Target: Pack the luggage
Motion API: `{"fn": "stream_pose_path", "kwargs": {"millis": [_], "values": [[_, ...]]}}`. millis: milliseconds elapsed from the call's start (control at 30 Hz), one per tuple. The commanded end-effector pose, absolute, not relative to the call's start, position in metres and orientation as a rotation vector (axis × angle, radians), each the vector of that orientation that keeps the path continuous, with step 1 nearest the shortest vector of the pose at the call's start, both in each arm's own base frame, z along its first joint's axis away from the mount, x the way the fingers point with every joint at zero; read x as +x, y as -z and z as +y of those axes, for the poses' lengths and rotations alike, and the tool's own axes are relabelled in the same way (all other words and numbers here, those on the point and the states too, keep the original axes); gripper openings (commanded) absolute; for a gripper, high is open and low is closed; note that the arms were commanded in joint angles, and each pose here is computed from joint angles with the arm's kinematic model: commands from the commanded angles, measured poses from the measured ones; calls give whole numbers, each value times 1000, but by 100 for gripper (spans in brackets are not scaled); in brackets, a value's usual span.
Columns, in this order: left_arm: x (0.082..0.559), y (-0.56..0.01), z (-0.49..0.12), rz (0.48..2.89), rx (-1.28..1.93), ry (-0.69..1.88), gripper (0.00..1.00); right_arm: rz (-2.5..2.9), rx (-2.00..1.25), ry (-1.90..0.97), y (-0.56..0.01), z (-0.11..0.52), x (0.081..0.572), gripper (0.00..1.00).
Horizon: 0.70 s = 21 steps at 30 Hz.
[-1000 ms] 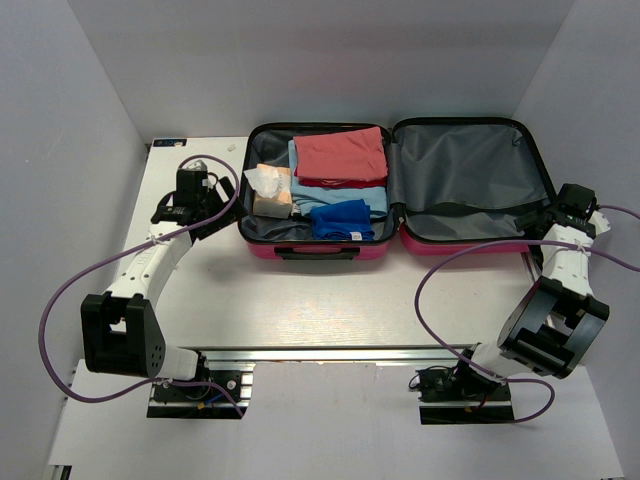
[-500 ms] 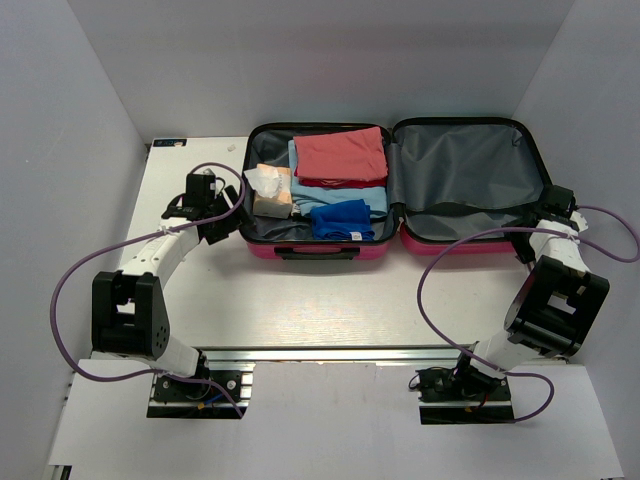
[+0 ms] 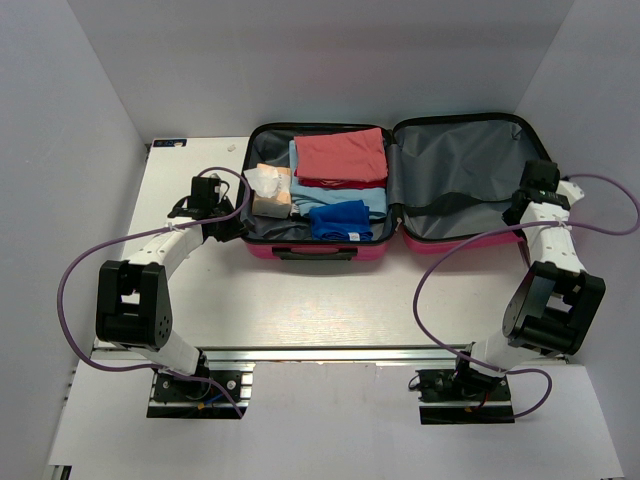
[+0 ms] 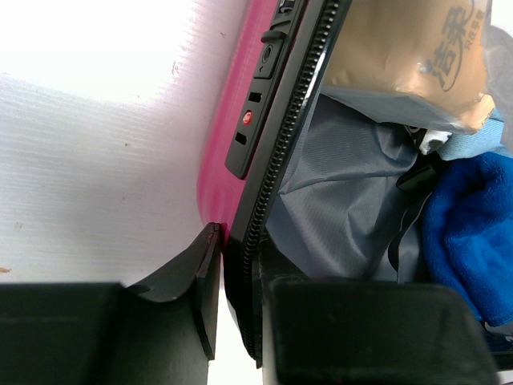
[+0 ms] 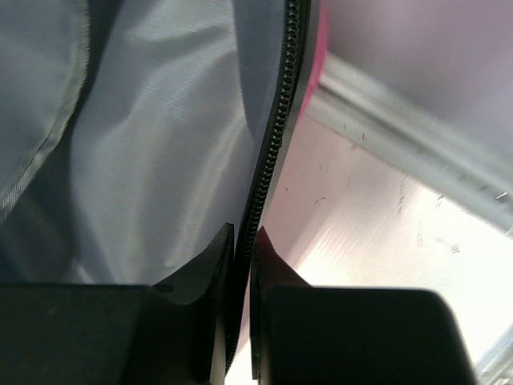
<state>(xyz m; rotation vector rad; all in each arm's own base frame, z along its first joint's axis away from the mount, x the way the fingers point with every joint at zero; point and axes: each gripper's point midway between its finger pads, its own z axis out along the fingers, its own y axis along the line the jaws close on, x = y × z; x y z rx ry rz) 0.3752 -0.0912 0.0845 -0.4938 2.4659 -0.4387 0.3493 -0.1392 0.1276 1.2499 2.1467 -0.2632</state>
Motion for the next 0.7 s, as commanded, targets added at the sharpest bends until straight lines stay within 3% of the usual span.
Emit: {"fn": "stream_pose_path", "kwargs": {"millis": [0, 300, 567, 667], "values": [[379, -70, -120, 2486, -438, 618, 0, 2020, 799, 251, -236, -113, 392, 0], [368, -75, -132, 2457, -388, 687, 0, 1917, 287, 223, -333, 15, 385, 0], [347, -60, -144, 2481, -370, 756, 0, 1881, -274, 255, -335, 205, 363, 0], [342, -64, -142, 2475, -375, 745, 0, 1905, -435, 30, -326, 278, 329, 0]]}}
